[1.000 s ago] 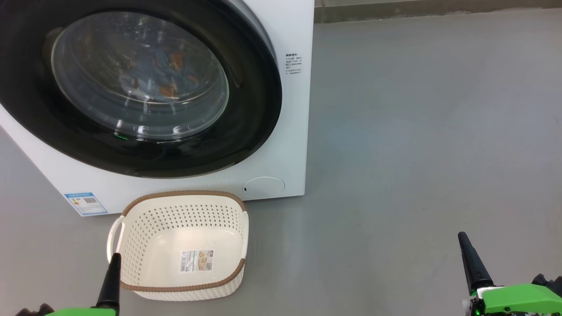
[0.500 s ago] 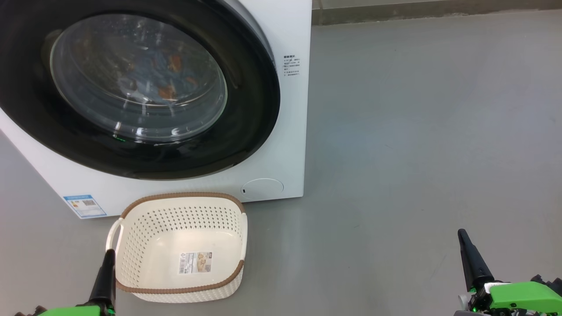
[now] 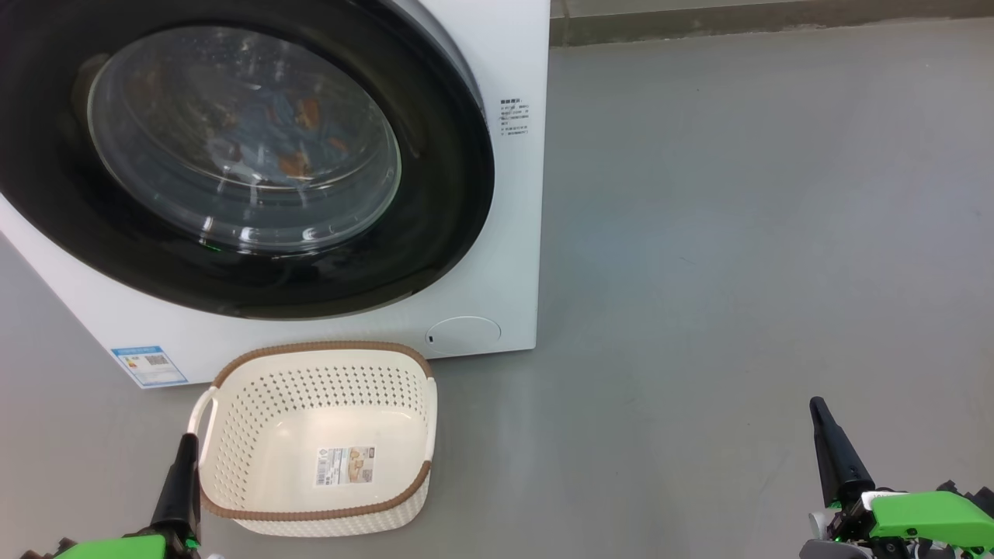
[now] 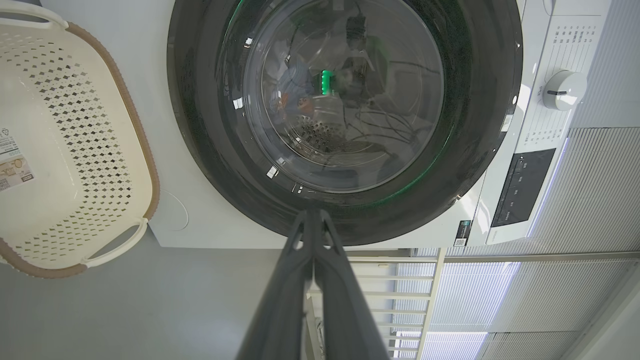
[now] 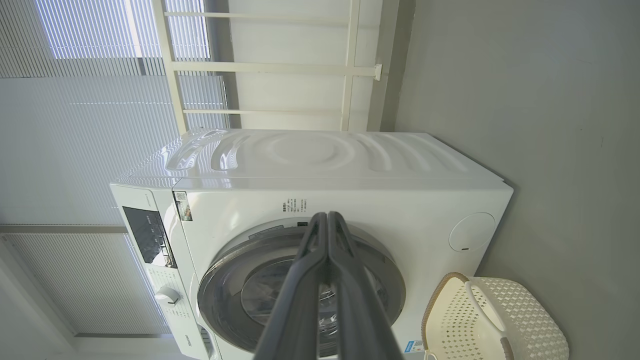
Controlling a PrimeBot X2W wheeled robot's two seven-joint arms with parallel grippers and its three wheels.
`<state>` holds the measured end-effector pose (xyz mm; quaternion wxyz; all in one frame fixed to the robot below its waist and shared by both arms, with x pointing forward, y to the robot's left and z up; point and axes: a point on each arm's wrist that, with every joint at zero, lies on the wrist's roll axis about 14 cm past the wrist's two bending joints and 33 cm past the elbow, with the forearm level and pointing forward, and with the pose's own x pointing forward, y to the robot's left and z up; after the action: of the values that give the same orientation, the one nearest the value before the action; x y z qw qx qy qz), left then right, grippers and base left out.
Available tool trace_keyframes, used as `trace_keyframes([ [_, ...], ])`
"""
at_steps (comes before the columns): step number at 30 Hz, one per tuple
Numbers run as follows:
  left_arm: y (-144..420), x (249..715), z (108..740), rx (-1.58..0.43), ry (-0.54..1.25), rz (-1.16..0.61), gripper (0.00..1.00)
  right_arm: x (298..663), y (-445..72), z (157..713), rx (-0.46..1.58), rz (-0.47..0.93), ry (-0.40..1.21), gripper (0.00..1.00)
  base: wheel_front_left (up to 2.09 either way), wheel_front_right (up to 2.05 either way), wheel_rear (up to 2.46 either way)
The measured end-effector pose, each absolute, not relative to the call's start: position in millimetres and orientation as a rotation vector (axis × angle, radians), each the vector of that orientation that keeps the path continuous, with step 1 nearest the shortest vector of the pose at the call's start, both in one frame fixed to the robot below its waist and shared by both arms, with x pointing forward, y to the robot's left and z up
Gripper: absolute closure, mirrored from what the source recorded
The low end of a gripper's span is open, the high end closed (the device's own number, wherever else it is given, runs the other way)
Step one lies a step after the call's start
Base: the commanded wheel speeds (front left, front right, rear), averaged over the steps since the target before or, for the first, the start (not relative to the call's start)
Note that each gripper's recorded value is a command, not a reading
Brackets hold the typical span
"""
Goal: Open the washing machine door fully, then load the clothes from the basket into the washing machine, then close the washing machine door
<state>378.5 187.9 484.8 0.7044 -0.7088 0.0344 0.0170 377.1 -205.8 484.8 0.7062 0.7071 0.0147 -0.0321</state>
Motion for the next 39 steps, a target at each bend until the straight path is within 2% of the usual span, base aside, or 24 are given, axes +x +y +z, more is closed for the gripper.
trace_keyframes([
  [39,186.9,378.4,484.7,-1.585,0.076,0.037,1.00,376.9,-207.6,484.7,1.573,-0.076,0.028,1.00,0.00,0.00,0.00],
])
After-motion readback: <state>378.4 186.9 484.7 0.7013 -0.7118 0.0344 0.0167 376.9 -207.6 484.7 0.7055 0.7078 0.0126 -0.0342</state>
